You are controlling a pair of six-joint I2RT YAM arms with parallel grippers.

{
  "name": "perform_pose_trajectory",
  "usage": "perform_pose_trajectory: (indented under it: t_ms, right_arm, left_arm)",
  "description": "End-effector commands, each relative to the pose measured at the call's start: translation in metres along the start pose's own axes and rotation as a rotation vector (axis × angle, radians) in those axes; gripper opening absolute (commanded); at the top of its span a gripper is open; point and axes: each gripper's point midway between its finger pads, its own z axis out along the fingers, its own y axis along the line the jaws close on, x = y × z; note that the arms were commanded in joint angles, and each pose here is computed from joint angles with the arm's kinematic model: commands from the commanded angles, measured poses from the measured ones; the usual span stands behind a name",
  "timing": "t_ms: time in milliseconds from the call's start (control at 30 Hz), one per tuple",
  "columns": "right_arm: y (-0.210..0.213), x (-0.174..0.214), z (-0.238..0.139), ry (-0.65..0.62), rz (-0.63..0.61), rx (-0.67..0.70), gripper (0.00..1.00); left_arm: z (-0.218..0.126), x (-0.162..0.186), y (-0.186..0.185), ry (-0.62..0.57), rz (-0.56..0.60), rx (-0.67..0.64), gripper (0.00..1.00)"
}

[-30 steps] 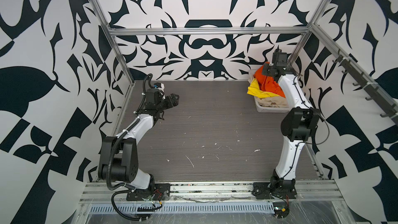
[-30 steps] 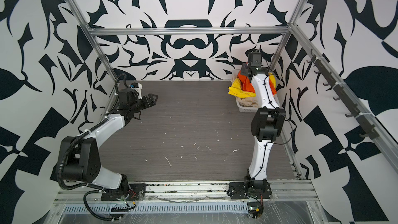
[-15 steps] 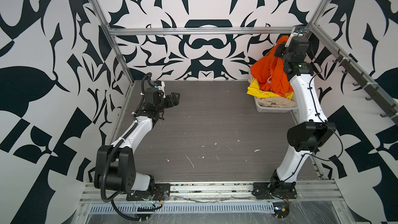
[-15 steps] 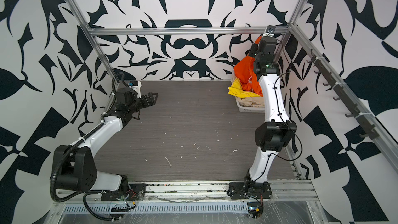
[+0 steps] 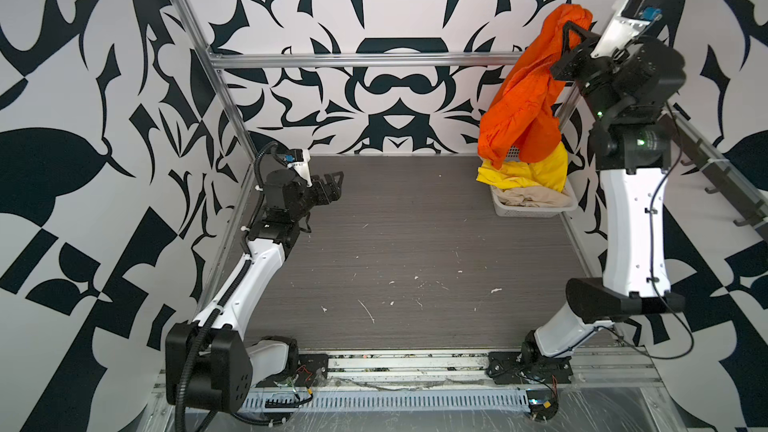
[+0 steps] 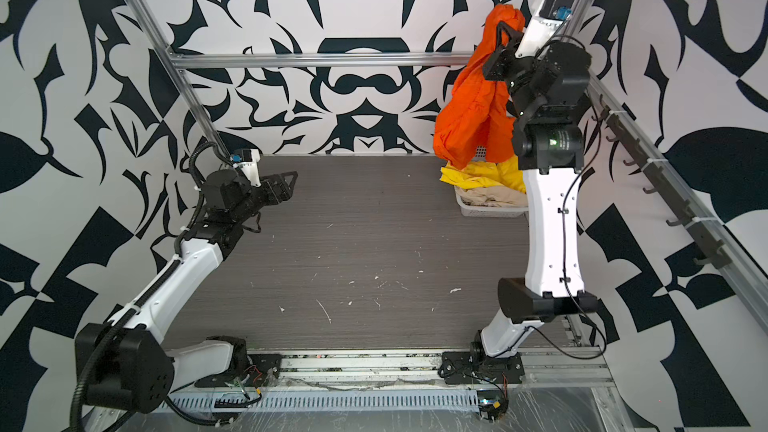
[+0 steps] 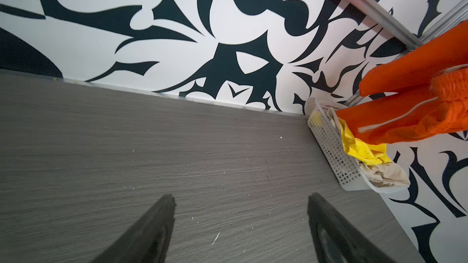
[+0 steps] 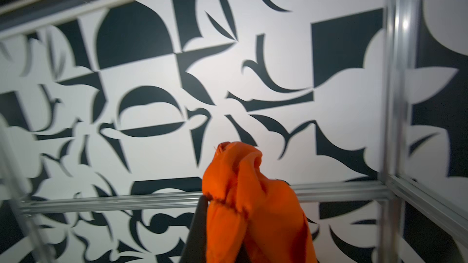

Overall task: Fold and stack the shorts
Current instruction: 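Lay the orange shorts on the table while the left gripper moves toward them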

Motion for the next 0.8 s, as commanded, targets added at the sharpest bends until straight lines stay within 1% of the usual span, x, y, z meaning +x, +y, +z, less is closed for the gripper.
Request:
perform_pose_trajectory:
  t_ms: [0,67,167,233,333,433,533,633,700,767]
  right_arm:
    - [0.065,-0.067,-0.048,-0.145,0.027,-0.247,0.00]
    - [0.086,-0.073,-0.062,-0.139,0.054,-0.335,0.00]
    - [0.113,-0.077,-0.079,-0.121,0.099,-0.459,0.00]
    - [0.127,-0.073,-0.086,-0.095,0.134,-0.527,0.00]
    - [0.146,-0.057,-0.087,-0.038,0.181,-0.607,0.00]
    - [0.163,-0.032,-0.082,0.034,0.226,-0.666,0.00]
    - [0.185,0.003,-0.073,0.124,0.273,-0.714,0.00]
    - [0.215,0.042,-0.067,0.209,0.317,-0.771,0.00]
    - [0.239,0.070,-0.062,0.267,0.350,-0.808,0.00]
    - [0.267,0.089,-0.062,0.311,0.368,-0.860,0.00]
  left_arm:
    - [-0.010,-0.001,0.006,-0.017,0.017,-0.052,0.86]
    - [-0.015,0.000,0.012,-0.017,0.023,-0.092,0.86]
    - [-0.020,0.002,0.016,-0.020,0.025,-0.118,0.86]
    - [-0.022,0.004,0.018,-0.015,0.020,-0.132,0.86]
    - [-0.025,0.008,0.020,0.001,0.011,-0.145,0.86]
    - [-0.028,0.014,0.024,0.012,-0.001,-0.163,0.86]
    - [-0.032,0.020,0.029,0.030,-0.015,-0.190,0.86]
    - [-0.036,0.023,0.035,0.036,-0.033,-0.227,0.86]
    - [-0.044,0.021,0.049,0.023,-0.068,-0.321,0.87]
    - [-0.054,0.019,0.062,0.009,-0.079,-0.413,0.88]
